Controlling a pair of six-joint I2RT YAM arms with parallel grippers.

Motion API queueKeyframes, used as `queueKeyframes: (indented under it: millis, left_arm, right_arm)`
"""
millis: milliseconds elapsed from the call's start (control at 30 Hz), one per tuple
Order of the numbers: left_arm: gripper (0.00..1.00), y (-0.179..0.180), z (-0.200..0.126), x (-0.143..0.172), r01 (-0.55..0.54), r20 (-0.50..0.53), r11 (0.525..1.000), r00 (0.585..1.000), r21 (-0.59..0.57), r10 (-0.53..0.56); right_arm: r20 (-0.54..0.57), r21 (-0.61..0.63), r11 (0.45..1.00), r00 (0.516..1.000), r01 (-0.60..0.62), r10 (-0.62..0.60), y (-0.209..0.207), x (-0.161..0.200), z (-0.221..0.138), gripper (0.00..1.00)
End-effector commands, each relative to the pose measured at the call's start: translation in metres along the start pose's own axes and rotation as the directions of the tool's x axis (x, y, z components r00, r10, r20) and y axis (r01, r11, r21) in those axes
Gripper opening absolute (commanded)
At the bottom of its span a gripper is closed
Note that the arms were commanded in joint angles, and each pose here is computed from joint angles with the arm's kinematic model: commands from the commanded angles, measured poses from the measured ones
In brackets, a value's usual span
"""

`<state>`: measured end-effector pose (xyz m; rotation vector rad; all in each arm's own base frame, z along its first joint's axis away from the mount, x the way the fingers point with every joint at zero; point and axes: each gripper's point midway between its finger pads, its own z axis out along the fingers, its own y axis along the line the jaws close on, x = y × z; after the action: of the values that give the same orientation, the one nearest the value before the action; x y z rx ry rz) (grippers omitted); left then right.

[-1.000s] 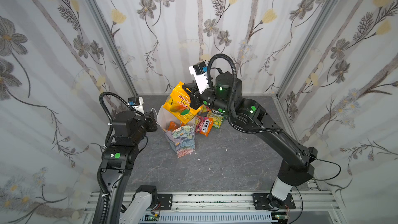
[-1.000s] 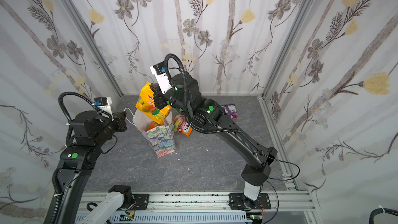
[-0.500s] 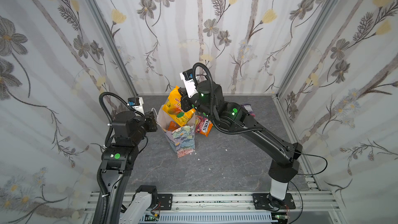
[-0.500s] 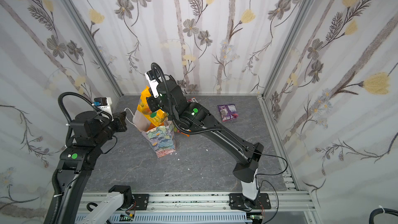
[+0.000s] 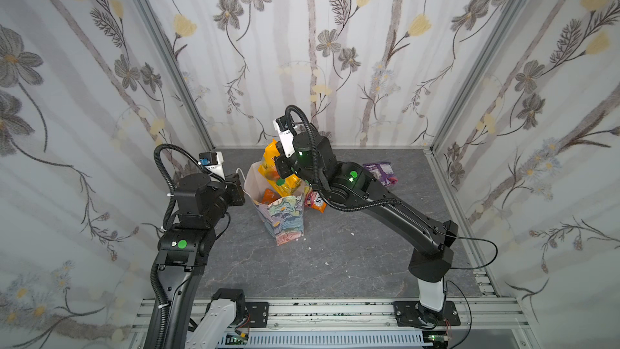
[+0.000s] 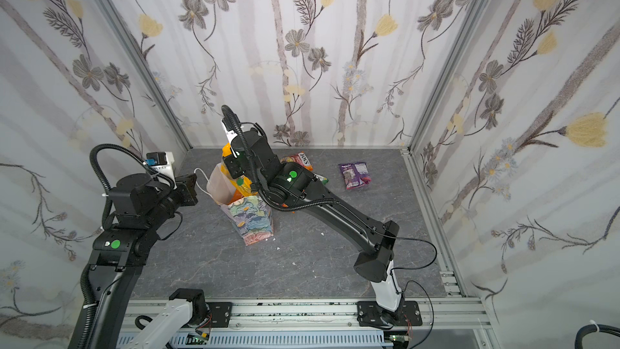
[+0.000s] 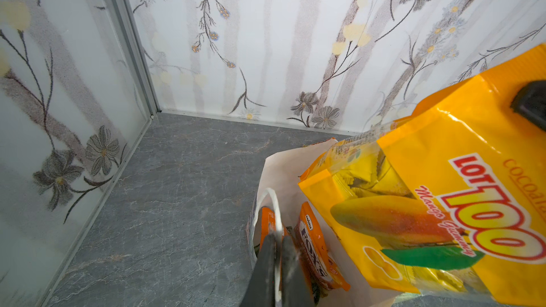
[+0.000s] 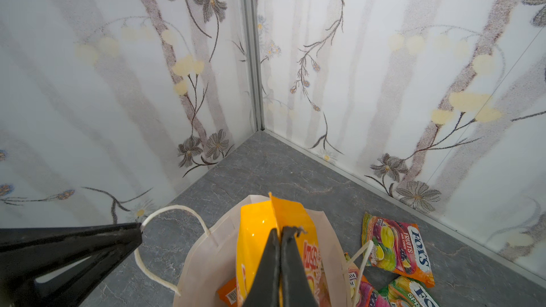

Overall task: Place the snacks into the paper bag
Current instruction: Place the snack in the paper bag.

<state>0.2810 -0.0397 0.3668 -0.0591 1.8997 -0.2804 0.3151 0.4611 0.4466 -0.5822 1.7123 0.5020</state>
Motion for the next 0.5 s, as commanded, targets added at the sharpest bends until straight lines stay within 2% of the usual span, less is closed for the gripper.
queueKeyframes:
  millis: [0,300,467]
  left_arm:
    - [0.07,-0.002,0.000,-0.006,-0.005,0.026,1.000,1.000,0.010,0.005]
    - [0.07,-0.004,0.002,-0.005,-0.004,0.017,1.000,1.000,0.018,0.004]
    - [0.07,-0.004,0.003,-0.004,-0.004,0.013,1.000,1.000,0.022,0.003]
  right_arm:
    - [0.045,0.032,0.999,0.998,-0.038,0.036,-0.004,-0.015,-0.007,0.00]
    - [-0.023,0.234,0.972,1.000,0.006,-0.001,-0.020,0.011,-0.001,0.00]
    - [-0.044,0.307,0.951,0.999,0.041,-0.029,-0.024,0.022,0.008,0.00]
